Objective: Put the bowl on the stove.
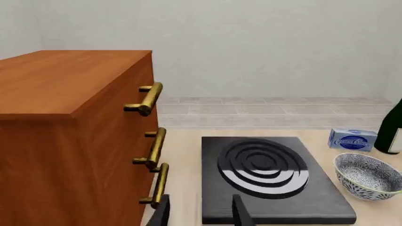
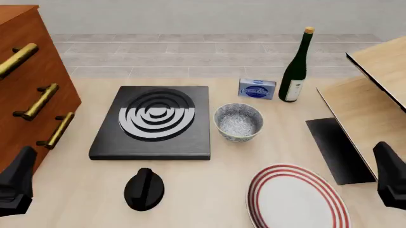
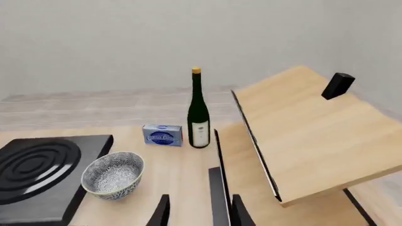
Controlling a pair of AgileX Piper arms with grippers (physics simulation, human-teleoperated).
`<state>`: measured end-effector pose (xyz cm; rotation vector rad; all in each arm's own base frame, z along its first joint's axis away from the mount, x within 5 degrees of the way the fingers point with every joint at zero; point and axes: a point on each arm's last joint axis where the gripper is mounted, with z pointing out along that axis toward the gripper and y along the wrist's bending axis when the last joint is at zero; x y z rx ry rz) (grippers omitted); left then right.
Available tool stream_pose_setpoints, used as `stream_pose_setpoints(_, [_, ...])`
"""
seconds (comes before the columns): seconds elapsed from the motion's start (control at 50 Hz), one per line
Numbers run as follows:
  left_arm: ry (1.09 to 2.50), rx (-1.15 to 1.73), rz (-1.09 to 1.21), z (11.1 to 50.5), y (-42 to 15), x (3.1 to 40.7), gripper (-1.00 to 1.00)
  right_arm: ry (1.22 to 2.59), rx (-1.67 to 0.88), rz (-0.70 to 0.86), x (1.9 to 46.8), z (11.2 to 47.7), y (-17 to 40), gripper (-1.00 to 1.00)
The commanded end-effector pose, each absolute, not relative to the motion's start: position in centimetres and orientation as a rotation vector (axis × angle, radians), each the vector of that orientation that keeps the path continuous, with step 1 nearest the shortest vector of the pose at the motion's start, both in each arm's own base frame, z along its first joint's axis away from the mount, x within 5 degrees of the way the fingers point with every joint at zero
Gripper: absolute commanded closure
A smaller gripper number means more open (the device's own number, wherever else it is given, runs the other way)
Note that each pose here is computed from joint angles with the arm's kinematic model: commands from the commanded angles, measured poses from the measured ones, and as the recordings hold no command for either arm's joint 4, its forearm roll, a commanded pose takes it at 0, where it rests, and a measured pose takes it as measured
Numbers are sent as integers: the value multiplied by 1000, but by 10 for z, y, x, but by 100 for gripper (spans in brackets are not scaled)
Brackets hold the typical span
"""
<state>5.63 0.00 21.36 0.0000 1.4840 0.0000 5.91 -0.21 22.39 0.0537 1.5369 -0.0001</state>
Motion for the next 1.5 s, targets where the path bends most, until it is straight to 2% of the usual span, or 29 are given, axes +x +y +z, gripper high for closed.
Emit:
stream_pose_setpoints(0.02, [1485,0,0,214,0,57,-100,1487,-1,2,57,214,0,-100])
stream_pose_setpoints(0.46, [1485,0,0,214,0,57,-100,1492,-23,0,58,220,1,-100])
stream_pose_setpoints(0.48, [1485,0,0,214,0,57,-100,1621,-151,100,91,255,14,-100])
stream_pose_setpoints(0.6, [1485,0,0,214,0,57,-100,1643,-196,99,105,262,19,-100])
stream_pose_setpoints(0.62, [1485,0,0,214,0,57,-100,1717,-250,136,133,271,32,-100])
stream_pose_setpoints(0.74, [1485,0,0,214,0,57,-100,1729,-331,164,146,284,46,-100])
stream_pose_setpoints(1.04, [1485,0,0,214,0,57,-100,1783,-417,205,161,290,63,-100])
stream_pose_setpoints(1.5, [1485,0,0,214,0,57,-100,1902,-437,167,214,284,79,-100])
